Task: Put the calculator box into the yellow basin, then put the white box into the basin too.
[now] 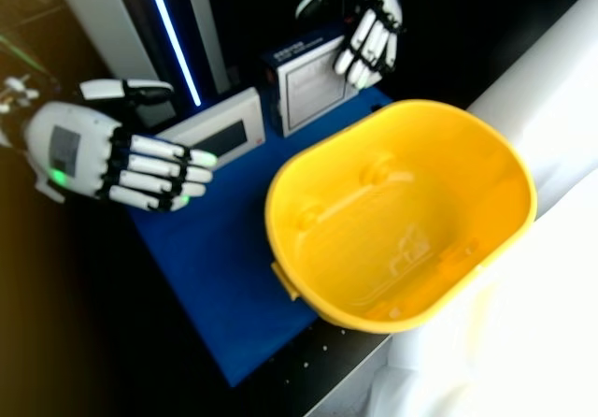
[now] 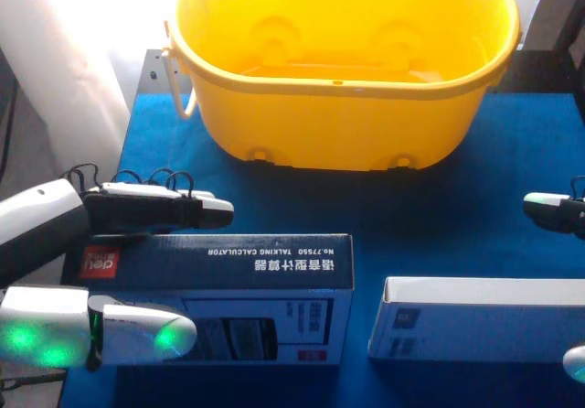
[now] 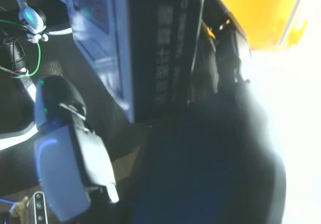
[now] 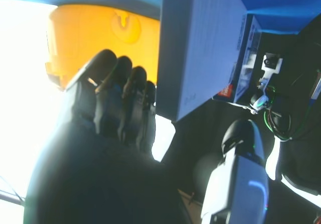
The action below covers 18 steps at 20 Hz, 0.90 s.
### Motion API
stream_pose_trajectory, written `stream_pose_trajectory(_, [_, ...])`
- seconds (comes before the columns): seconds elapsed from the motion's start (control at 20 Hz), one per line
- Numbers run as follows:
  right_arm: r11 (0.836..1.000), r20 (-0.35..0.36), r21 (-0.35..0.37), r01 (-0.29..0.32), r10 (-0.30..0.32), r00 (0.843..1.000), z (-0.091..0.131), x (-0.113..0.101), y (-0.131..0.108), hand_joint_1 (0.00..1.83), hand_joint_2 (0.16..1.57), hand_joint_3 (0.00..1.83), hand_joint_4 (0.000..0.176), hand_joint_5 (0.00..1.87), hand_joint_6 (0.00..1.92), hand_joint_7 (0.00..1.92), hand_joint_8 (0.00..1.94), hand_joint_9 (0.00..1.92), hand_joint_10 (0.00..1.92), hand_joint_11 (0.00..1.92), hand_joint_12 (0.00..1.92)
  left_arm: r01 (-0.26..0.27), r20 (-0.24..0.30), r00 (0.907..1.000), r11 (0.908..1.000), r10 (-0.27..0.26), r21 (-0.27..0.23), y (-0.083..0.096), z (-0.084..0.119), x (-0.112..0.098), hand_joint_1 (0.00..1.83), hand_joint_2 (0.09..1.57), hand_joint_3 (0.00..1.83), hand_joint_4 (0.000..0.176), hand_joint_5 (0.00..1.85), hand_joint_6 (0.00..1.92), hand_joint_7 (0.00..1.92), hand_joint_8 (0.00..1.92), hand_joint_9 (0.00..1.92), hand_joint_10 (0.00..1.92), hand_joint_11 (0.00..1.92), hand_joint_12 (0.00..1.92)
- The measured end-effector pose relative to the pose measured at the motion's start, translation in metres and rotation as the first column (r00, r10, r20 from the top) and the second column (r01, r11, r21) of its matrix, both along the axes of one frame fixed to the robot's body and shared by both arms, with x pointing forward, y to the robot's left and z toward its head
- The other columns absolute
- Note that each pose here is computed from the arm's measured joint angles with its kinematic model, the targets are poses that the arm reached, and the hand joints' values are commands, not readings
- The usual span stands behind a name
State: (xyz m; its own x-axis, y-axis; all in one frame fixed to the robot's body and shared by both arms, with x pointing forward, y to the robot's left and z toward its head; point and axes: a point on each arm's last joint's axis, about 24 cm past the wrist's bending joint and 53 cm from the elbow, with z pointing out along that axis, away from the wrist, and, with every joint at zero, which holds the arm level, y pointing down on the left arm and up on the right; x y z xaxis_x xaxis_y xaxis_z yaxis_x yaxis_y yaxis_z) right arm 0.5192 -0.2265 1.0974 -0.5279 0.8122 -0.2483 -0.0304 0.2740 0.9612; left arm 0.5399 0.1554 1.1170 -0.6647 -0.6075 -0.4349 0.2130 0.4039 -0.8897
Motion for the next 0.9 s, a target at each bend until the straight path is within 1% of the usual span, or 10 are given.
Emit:
stream_pose_trajectory(0.15, [1.0, -0.001, 0.002, 0.0, 0.0, 1.0, 0.0, 0.0, 0.0, 1.2, 0.96, 0.03, 0.0, 0.61, 0.08, 0.59, 0.06, 0.47, 0.39, 0.07, 1.4, -0.005, -0.002, 1.0, 0.9999, 0.005, -0.009, 0.001, -0.001, 0.002, 1.11, 1.06, 0.01, 0.064, 0.51, 0.01, 0.35, 0.0, 0.45, 0.02, 0.14, 1.29])
stream_pose_trajectory(0.2, [1.0, 0.0, 0.003, 0.0, 0.0, 1.0, 0.0, 0.0, 0.0, 1.17, 1.13, 0.0, 0.0, 0.85, 0.87, 0.81, 0.17, 0.64, 0.57, 0.29, 1.43, -0.005, -0.002, 1.0, 0.9999, 0.005, -0.009, 0.001, -0.002, 0.003, 1.22, 1.08, 0.01, 0.057, 0.57, 0.02, 0.39, 0.01, 0.53, 0.05, 0.3, 1.31])
stream_pose_trajectory(0.25, [1.0, 0.002, 0.001, -0.001, 0.001, 1.0, 0.0, 0.0, 0.0, 1.31, 1.19, 0.0, 0.0, 0.86, 1.15, 0.78, 1.01, 0.71, 1.22, 0.46, 1.48, -0.005, 0.0, 1.0, 0.9999, 0.005, -0.013, 0.0, -0.002, 0.004, 1.29, 1.1, 0.0, 0.058, 0.61, 0.02, 0.42, 0.01, 0.58, 0.07, 0.38, 1.32])
stream_pose_trajectory(0.3, [1.0, 0.002, 0.002, 0.004, -0.004, 1.0, -0.001, 0.001, -0.001, 1.35, 1.17, 0.0, 0.0, 0.89, 1.18, 0.81, 1.14, 0.79, 1.3, 0.63, 1.46, -0.008, -0.002, 1.0, 0.9998, 0.008, -0.019, 0.0, -0.003, 0.005, 1.72, 1.08, 0.0, 0.031, 0.68, 0.03, 0.46, 0.02, 0.66, 0.11, 0.62, 1.48])
stream_pose_trajectory(0.35, [1.0, 0.0, 0.003, 0.0, 0.0, 1.0, -0.002, 0.001, 0.0, 1.35, 1.17, 0.0, 0.0, 0.88, 1.2, 0.81, 1.19, 0.79, 1.33, 0.69, 1.47, -0.01, -0.002, 0.9999, 0.9998, 0.01, -0.017, 0.001, -0.004, 0.006, 1.74, 1.1, 0.05, 0.007, 0.77, 0.04, 0.53, 0.03, 0.58, 1.15, 0.74, 1.58])
stream_pose_trajectory(0.4, [1.0, 0.001, 0.009, 0.0, 0.0, 1.0, -0.002, 0.0, 0.0, 1.35, 1.18, 0.0, 0.0, 0.87, 1.23, 0.79, 1.2, 0.78, 1.35, 0.69, 1.46, -0.019, -0.008, 0.9998, 0.9996, 0.019, -0.023, 0.002, -0.005, 0.008, 1.75, 1.13, 0.01, 0.0, 0.82, 0.05, 0.57, 0.04, 0.57, 1.36, 0.74, 1.64])
stream_pose_trajectory(0.45, [1.0, 0.001, 0.008, -0.001, 0.001, 1.0, -0.002, 0.0, 0.001, 1.36, 1.18, 0.0, 0.0, 0.87, 1.22, 0.8, 1.18, 0.8, 1.34, 0.7, 1.45, -0.016, -0.004, 0.9999, 0.9997, 0.016, -0.017, 0.001, -0.005, 0.007, 1.57, 1.19, 0.0, 0.0, 0.68, 1.14, 0.7, 0.07, 0.63, 1.27, 0.71, 1.65])
stream_pose_trajectory(0.5, [1.0, 0.002, 0.007, -0.001, 0.001, 1.0, -0.002, 0.0, 0.001, 1.36, 1.17, 0.0, 0.0, 0.87, 1.23, 0.79, 1.18, 0.81, 1.32, 0.71, 1.45, -0.019, -0.003, 0.9998, 0.9997, 0.018, -0.018, 0.001, -0.005, 0.008, 1.49, 1.19, 0.0, 0.0, 0.77, 1.19, 0.61, 1.06, 0.75, 1.28, 0.79, 1.66])
stream_pose_trajectory(0.65, [1.0, 0.005, 0.009, 0.0, 0.0, 1.0, -0.001, 0.001, 0.001, 1.35, 1.18, 0.0, 0.0, 0.88, 1.19, 0.77, 1.22, 0.8, 1.36, 0.7, 1.47, -0.025, 0.001, 0.9997, 0.9996, 0.025, -0.015, 0.003, -0.005, 0.009, 1.37, 1.14, 0.0, 0.0, 0.85, 1.11, 0.89, 1.07, 0.93, 1.23, 0.85, 1.22])
stream_pose_trajectory(0.9, [1.0, 0.012, 0.013, 0.0, 0.0, 1.0, 0.001, 0.003, 0.002, 1.35, 1.17, 0.0, 0.0, 0.9, 1.16, 0.79, 1.19, 0.79, 1.38, 0.67, 1.5, -0.052, 0.032, 0.998, 0.9977, 0.054, -0.044, 0.007, 0.005, 0.014, 1.36, 1.15, 0.0, 0.0, 0.86, 1.09, 0.88, 1.13, 0.89, 1.26, 0.86, 1.17])
